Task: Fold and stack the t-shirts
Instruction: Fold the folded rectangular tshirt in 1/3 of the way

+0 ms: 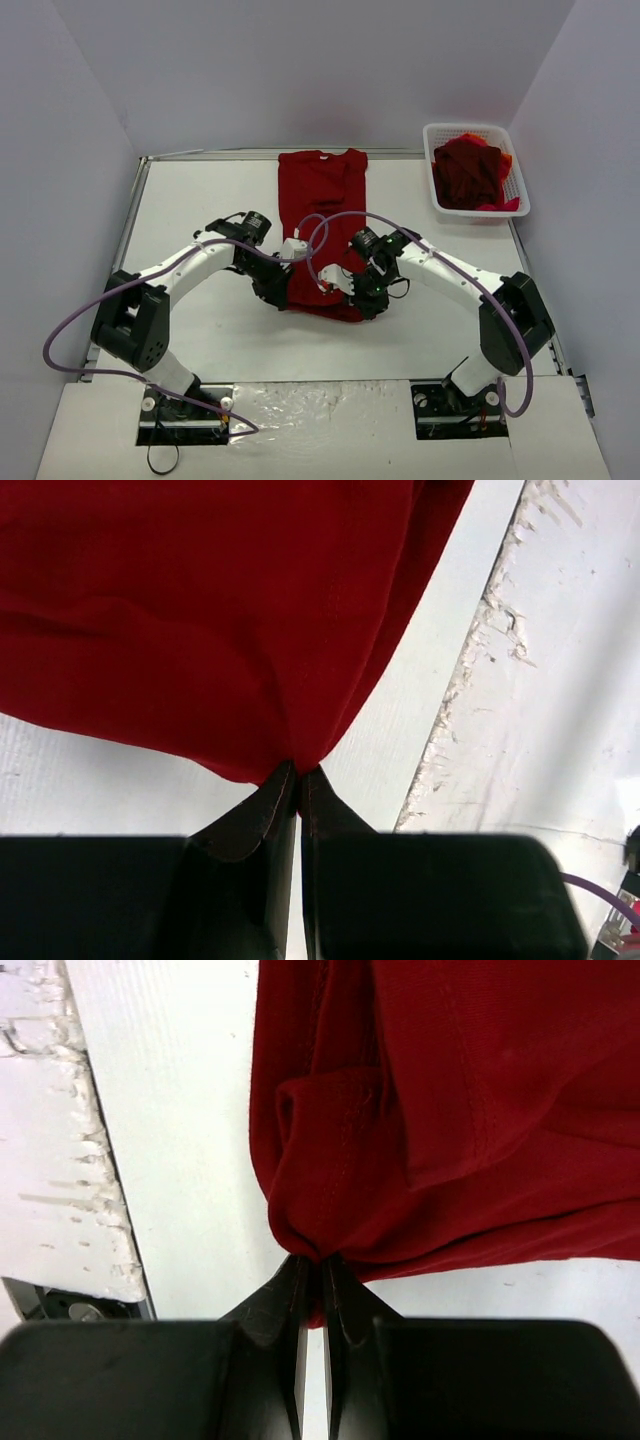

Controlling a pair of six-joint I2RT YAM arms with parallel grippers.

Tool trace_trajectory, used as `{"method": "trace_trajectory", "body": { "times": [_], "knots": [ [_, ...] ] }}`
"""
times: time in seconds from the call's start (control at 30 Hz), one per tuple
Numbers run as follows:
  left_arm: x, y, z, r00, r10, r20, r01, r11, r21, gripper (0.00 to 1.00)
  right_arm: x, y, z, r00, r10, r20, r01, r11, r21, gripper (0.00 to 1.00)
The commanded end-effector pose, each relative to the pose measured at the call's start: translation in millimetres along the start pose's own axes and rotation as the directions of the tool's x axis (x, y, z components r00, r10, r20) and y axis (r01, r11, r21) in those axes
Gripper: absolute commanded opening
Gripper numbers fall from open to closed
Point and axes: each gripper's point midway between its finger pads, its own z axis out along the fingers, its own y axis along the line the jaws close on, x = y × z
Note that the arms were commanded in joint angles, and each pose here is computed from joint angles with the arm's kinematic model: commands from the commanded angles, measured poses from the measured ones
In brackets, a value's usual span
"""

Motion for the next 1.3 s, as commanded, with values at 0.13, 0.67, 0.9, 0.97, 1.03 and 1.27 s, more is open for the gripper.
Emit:
{"method": "trace_trajectory", "body": {
  "times": [0.13, 0.67, 0.9, 0.97, 1.03, 1.27],
  "knots": [
    [-27, -16, -29, 0.99, 0.12, 0.077, -0.118, 0.993, -0.029, 0.02, -12, 11, -34, 0.999, 0.021, 0.044, -0.02, 1.0, -0.016, 0.0],
    [-95, 30, -75, 0.965, 0.209, 0.161, -0.146, 0.931, -0.335, 0.02, -21, -65, -72, 0.994, 0.07, 0.089, -0.081, 0.988, 0.128, 0.0],
    [-107, 55, -80, 0.964, 0.207, 0.164, -0.123, 0.902, -0.415, 0.02, -21, -105, -82, 0.989, 0.098, 0.107, -0.116, 0.976, 0.185, 0.0],
    [-111, 57, -82, 0.961, 0.216, 0.171, -0.126, 0.898, -0.422, 0.02, -23, -116, -85, 0.989, 0.1, 0.113, -0.121, 0.972, 0.203, 0.0],
    [-113, 61, -80, 0.962, 0.214, 0.169, -0.125, 0.897, -0.424, 0.02, -26, -126, -82, 0.988, 0.099, 0.116, -0.122, 0.971, 0.205, 0.0],
    [-123, 76, -83, 0.96, 0.222, 0.172, -0.121, 0.878, -0.462, 0.02, -40, -155, -82, 0.982, 0.094, 0.161, -0.127, 0.969, 0.21, 0.0]
  ]
}}
